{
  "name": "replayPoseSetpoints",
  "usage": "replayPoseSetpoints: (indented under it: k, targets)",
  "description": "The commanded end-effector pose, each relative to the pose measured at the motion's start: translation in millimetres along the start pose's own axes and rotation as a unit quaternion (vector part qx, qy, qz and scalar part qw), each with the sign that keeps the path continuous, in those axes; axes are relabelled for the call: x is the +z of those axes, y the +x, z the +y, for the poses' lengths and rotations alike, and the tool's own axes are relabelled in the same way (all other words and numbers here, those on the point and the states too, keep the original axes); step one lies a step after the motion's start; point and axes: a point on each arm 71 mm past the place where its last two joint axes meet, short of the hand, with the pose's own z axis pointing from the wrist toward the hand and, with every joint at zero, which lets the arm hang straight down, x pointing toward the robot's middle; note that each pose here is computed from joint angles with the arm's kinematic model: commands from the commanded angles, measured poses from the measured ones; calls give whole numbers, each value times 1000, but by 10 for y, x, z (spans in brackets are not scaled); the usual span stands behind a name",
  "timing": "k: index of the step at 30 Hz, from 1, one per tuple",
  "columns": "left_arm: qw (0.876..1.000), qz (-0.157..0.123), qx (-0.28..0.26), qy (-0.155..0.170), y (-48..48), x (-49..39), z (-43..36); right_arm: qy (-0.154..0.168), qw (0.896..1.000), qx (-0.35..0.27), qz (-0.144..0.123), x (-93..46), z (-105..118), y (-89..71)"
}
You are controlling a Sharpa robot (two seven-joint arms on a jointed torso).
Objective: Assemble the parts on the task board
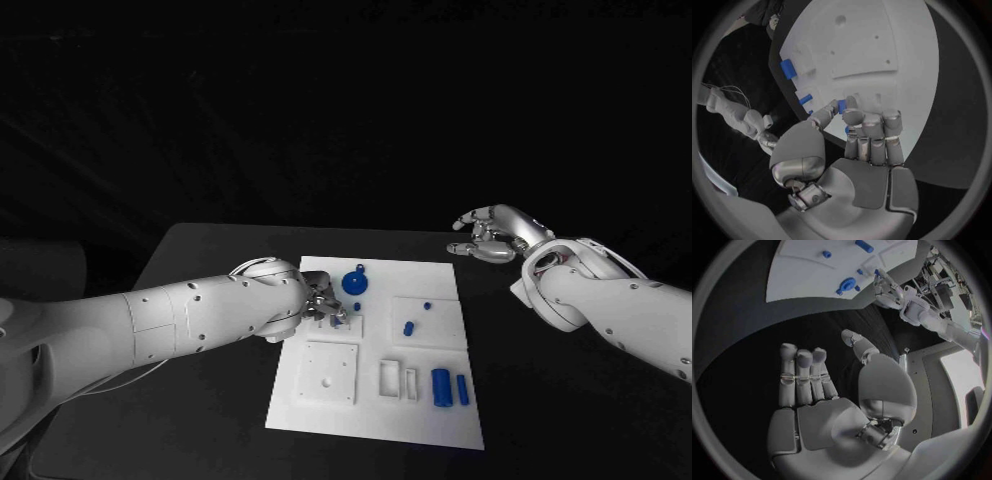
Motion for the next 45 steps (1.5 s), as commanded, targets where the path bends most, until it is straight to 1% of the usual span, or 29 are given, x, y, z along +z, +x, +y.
replayPoseSetpoints:
  k: [1, 4, 5, 8, 10, 13, 19, 28, 36, 45]
  targets:
    - [1000, 27, 14, -2, -13, 1, -22, -3, 1000, 0, 8, 3, 12, 17]
    - [997, 63, 37, -19, -39, 7, -16, -3, 1000, 0, 9, 4, 13, 20]
    - [997, 66, 38, -23, -72, 14, -25, -3, 1000, 0, 9, 6, 14, 21]
    - [995, 79, 45, -29, -78, 31, -27, -3, 1000, 0, 9, 7, 14, 23]
    - [993, 94, 54, -36, -75, 40, -31, -3, 1000, 0, 10, 8, 16, 24]
    - [992, 101, 59, -43, -87, 53, -33, -3, 1000, 0, 10, 10, 18, 26]
    - [993, 93, 55, -51, -126, 85, -35, -3, 1000, 0, 10, 15, 24, 34]
    - [994, 82, 51, -55, -174, 121, -54, -4, 1000, 1, 12, 13, 29, 53]
    - [993, 87, 55, -54, -164, 148, -103, -4, 1000, 2, 13, 12, 34, 57]
    - [993, 87, 64, -57, -164, 167, -135, -5, 1000, 2, 14, 15, 40, 62]
